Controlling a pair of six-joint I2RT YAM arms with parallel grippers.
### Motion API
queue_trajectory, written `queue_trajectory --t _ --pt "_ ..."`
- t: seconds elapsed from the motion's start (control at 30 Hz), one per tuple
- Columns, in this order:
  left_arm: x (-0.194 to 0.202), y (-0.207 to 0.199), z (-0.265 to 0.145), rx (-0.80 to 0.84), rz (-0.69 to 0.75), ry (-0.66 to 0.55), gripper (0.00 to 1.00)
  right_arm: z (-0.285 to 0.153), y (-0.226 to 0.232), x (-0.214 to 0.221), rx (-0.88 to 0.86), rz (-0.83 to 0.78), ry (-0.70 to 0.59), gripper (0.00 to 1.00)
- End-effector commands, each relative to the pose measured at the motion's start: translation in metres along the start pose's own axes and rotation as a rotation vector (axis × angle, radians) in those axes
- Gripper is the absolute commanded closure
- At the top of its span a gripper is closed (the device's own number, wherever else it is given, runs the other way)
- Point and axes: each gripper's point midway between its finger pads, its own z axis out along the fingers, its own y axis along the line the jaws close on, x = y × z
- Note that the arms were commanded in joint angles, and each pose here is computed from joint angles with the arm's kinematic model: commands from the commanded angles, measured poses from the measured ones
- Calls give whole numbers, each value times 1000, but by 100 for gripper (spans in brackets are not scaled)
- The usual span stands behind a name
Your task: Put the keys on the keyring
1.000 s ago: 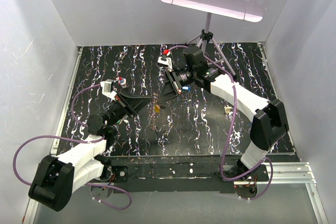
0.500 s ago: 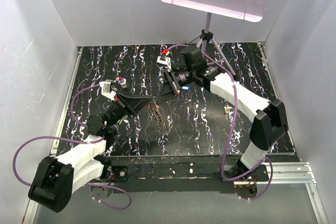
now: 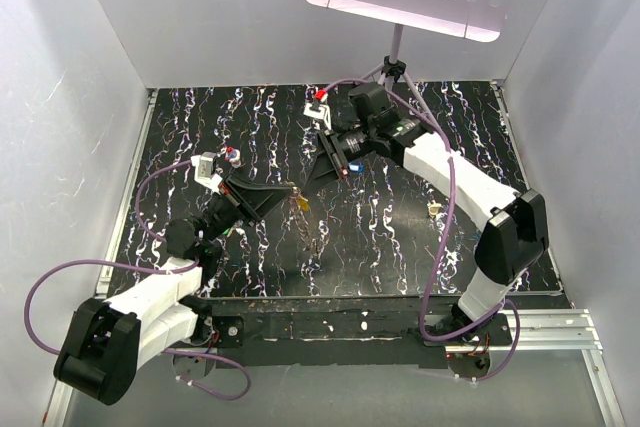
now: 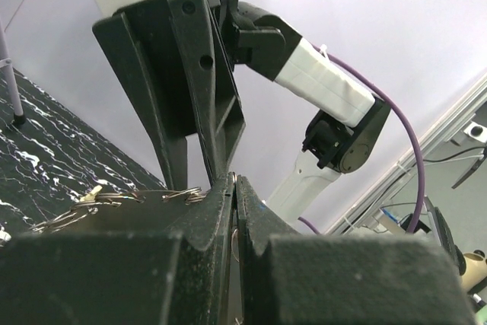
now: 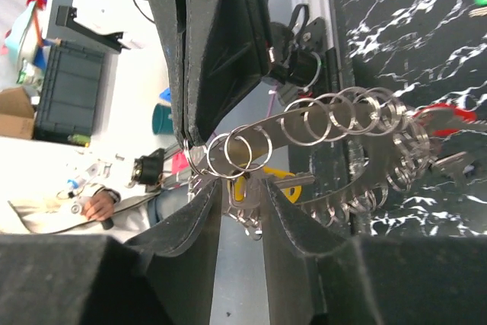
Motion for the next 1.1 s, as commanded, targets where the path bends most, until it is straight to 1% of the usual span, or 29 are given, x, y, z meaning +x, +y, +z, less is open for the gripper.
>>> queue_trajectory --t 0.0,0.17,0.4,0.47,0.57,0.63,0.7,0.77,0.83,0.87,0.93,0.97,1.0,1.07 --pt "-15 -54 0 210 181 -25 100 -27 26 -13 47 -199 -51 64" --pt "-8 -58 0 228 219 45 100 -36 31 -12 82 -308 -46 63" --pt "-2 -69 3 280 271 137 100 -29 49 2 -43 -365 0 63" --pt "4 -72 3 298 286 189 100 -25 57 10 -83 -368 23 63" --pt "10 -73 3 309 319 272 100 -23 63 19 -128 -430 42 63" --pt "17 -71 1 309 345 352 100 -25 67 22 -138 -471 45 63" --pt "22 -69 -1 298 374 448 100 -26 68 23 -127 -511 49 63" --pt "29 -57 -6 228 403 548 100 -28 65 25 -101 -537 53 62" --pt "30 -47 -13 166 510 618 100 -29 62 27 -74 -575 58 62" --pt "31 -47 -19 127 503 650 100 -30 62 29 -70 -586 62 62" --pt "32 -42 -25 89 533 703 100 -30 61 32 -67 -608 68 62" --pt "30 -40 -26 98 589 721 100 -31 61 33 -69 -616 70 62" --pt "32 -35 -30 68 580 751 100 -31 60 33 -68 -624 70 61" --pt "31 -28 -32 45 604 787 100 -31 60 34 -66 -631 73 62"
